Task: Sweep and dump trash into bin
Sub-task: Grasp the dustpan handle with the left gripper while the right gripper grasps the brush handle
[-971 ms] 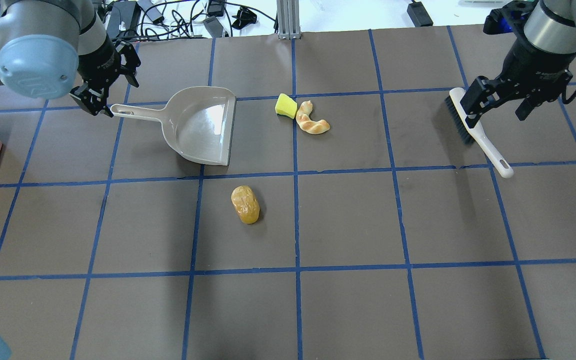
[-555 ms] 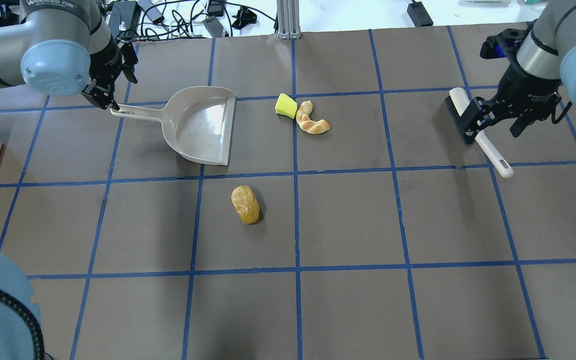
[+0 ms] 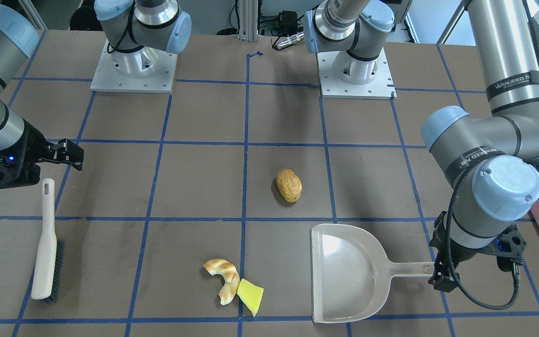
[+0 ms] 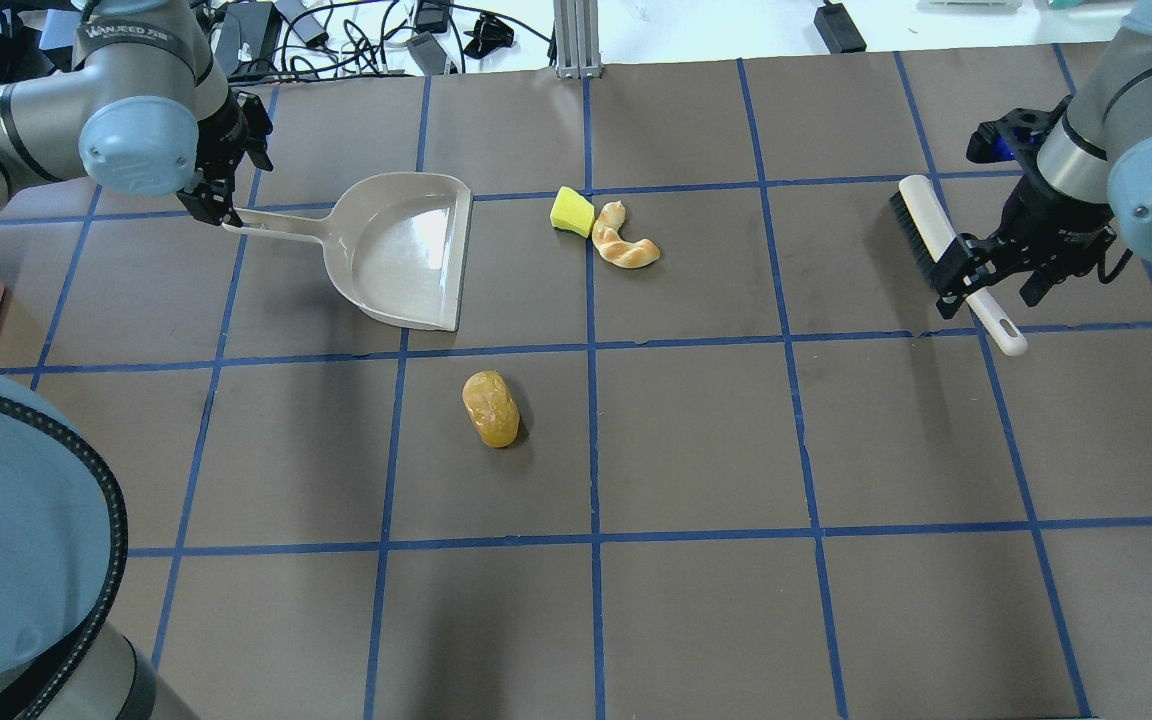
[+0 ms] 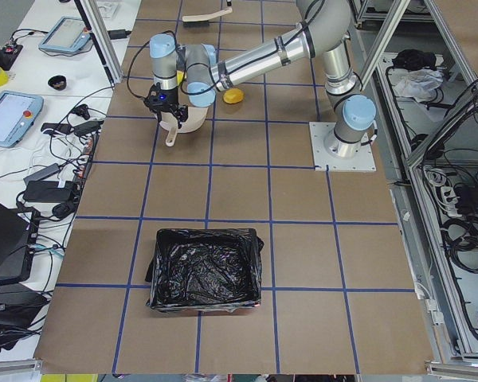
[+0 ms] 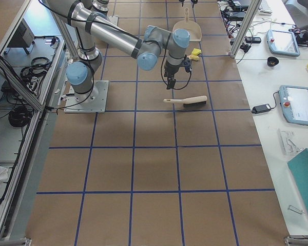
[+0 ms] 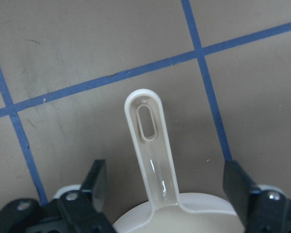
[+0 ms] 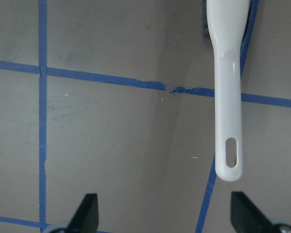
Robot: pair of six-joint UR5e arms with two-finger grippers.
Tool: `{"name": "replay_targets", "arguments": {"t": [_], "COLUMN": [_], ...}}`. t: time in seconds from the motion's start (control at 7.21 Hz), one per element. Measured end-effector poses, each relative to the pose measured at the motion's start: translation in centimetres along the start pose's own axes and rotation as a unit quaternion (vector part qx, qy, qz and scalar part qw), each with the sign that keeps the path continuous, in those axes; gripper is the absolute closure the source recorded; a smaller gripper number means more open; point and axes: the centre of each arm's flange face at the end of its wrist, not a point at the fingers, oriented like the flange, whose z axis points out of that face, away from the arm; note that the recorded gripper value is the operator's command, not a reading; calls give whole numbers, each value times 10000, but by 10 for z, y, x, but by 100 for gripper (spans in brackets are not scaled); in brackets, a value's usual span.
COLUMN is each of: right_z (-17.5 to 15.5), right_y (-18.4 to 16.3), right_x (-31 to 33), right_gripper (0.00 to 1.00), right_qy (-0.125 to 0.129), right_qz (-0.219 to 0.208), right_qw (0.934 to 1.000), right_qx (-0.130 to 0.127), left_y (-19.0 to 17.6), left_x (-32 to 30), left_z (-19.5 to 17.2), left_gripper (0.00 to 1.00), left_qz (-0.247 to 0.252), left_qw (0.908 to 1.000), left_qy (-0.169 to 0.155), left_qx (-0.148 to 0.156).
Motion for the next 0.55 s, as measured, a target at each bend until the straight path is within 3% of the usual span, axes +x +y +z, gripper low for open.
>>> {"name": "replay_targets", "arguments": {"t": [0.55], "right_z": [40], "right_y": [-23], "right_x": [17], "right_gripper": [0], "right_qy": [124], "right_qz": [-198], "right_qw": [9996], "right_qx": [179], "left_y": [-1], "left_x": [8], "left_z": [17], "left_gripper": [24], "left_qz": [-679], "left_qw": [9975], "left_qy": [162], "left_qx": [44]}}
